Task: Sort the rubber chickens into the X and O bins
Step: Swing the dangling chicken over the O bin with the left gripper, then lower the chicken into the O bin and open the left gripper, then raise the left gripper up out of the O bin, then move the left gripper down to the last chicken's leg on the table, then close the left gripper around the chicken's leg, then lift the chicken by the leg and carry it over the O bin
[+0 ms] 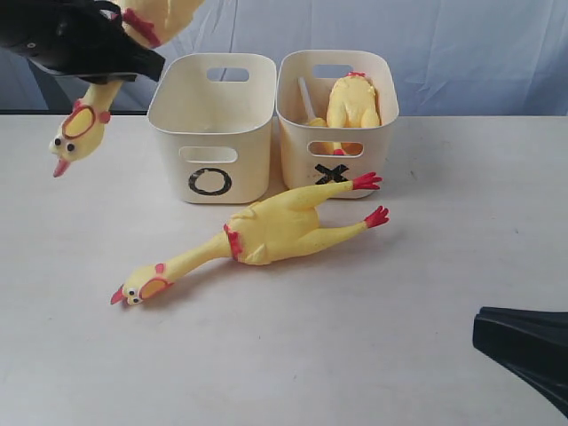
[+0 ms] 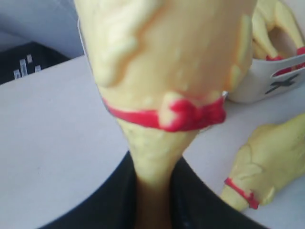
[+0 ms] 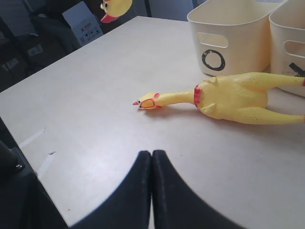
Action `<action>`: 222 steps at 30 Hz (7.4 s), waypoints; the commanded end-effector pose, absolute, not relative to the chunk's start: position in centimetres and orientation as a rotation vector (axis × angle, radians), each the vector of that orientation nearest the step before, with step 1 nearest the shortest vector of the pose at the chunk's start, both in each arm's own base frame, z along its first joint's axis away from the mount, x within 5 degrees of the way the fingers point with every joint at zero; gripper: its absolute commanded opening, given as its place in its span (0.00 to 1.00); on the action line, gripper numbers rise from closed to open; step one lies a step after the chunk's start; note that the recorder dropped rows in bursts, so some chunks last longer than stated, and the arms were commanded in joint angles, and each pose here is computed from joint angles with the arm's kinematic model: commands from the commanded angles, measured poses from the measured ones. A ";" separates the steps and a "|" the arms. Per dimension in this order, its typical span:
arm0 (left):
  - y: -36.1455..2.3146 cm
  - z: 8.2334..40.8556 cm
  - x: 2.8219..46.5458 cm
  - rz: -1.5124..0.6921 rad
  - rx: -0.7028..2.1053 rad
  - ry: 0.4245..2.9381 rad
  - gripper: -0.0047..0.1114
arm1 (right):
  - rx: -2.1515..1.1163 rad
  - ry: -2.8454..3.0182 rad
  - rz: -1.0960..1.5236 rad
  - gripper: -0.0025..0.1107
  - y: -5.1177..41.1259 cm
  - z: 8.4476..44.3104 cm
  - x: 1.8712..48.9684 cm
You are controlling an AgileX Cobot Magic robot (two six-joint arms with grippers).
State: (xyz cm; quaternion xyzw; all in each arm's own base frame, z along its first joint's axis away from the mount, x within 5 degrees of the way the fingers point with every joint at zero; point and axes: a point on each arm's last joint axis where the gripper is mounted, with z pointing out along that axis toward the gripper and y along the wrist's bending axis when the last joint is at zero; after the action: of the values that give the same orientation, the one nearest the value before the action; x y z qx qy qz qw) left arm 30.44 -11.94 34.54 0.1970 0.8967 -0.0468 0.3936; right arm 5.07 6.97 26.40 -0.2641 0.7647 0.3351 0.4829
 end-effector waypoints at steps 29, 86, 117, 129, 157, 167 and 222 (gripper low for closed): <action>-13.3 31.2 41.3 0.114 0.497 2.691 0.04 | -0.631 1.857 0.810 0.01 6.9 26.3 5.1; -14.7 39.6 38.2 -0.212 0.682 2.394 0.57 | -0.629 1.856 0.809 0.01 6.9 26.4 5.1; -11.0 36.6 23.5 -0.179 0.875 2.467 0.54 | -0.631 1.857 0.810 0.01 6.9 26.4 5.1; -14.6 27.8 20.1 -0.160 1.314 2.280 0.54 | -0.631 1.857 0.810 0.01 6.9 26.4 5.1; -17.7 15.8 25.2 -0.013 1.494 2.209 0.55 | -0.631 1.857 0.810 0.01 6.9 26.4 5.1; -17.7 15.7 26.2 0.060 1.451 2.208 0.55 | -0.631 1.857 0.810 0.01 6.9 26.4 5.1; -16.6 12.2 28.3 0.143 1.344 2.511 0.04 | -0.627 1.857 0.810 0.01 6.9 26.4 5.1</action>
State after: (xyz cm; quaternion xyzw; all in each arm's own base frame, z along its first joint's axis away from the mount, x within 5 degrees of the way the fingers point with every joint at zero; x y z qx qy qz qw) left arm 28.86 -17.14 12.05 0.4816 0.8578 0.0486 0.1728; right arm 5.07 6.97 26.40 -0.2641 0.7647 0.3351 0.4829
